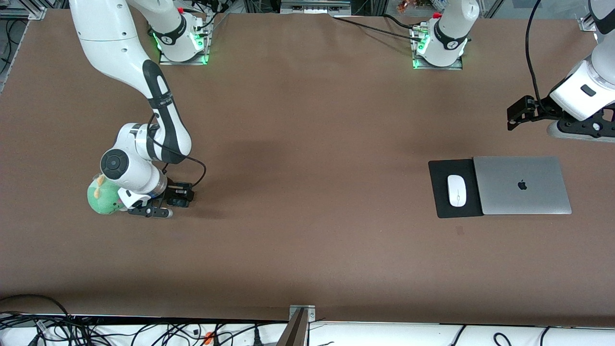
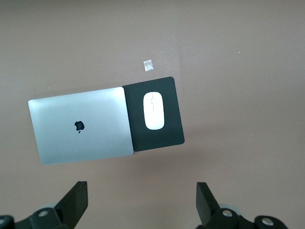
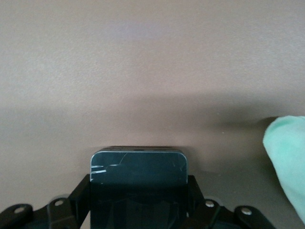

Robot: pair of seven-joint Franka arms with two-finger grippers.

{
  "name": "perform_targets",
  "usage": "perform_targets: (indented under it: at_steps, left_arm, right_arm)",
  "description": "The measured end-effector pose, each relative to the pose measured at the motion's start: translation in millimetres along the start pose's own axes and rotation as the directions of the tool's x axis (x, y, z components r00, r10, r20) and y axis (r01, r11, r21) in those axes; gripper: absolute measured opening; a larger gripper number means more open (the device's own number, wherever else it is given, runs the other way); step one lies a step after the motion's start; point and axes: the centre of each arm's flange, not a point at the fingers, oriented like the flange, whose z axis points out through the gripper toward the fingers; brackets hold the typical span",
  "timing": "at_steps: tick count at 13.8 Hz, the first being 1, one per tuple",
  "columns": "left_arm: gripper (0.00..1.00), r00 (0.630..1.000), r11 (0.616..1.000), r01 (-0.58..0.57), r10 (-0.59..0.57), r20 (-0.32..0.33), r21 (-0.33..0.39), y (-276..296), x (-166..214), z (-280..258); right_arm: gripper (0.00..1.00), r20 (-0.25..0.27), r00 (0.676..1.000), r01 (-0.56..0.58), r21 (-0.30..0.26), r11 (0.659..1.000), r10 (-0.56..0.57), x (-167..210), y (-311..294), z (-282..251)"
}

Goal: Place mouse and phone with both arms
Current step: 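Lower the black phone beside the green plush and open the right gripper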

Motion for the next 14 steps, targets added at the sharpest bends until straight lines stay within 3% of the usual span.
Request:
perform_targets:
  at_steps: [1,4,9,14]
  left_arm:
    - [1.00,1.000,1.000,0.000,0.000,0.000,0.000,0.1,0.0,0.0]
    - [1.00,1.000,1.000,-0.017,0.017,0.000,0.000,1.5,0.1,-0.1]
    - [1.00,1.000,1.000,-0.025,0.025,0.000,0.000,1.3,0.1,-0.1]
    - [1.00,1.000,1.000,-0.026,0.026,0.000,0.000,1.4,0.1,-0.1]
  right_arm:
    - [0.80,0.002,1.000,0.020,0.000,1.000,-0.020,-0.6,0.9,0.7]
    - [1.00,0.002,0.998,0.070,0.001,0.998,-0.070,-0.7,2.0,-0.1]
    - [1.00,0.009,0.995,0.100,0.024,0.995,-0.100,7.2,-5.9,-24.7]
    - [1.00,-0.004,0.996,0.092,0.064,0.994,-0.092,45.1,3.2,-131.0]
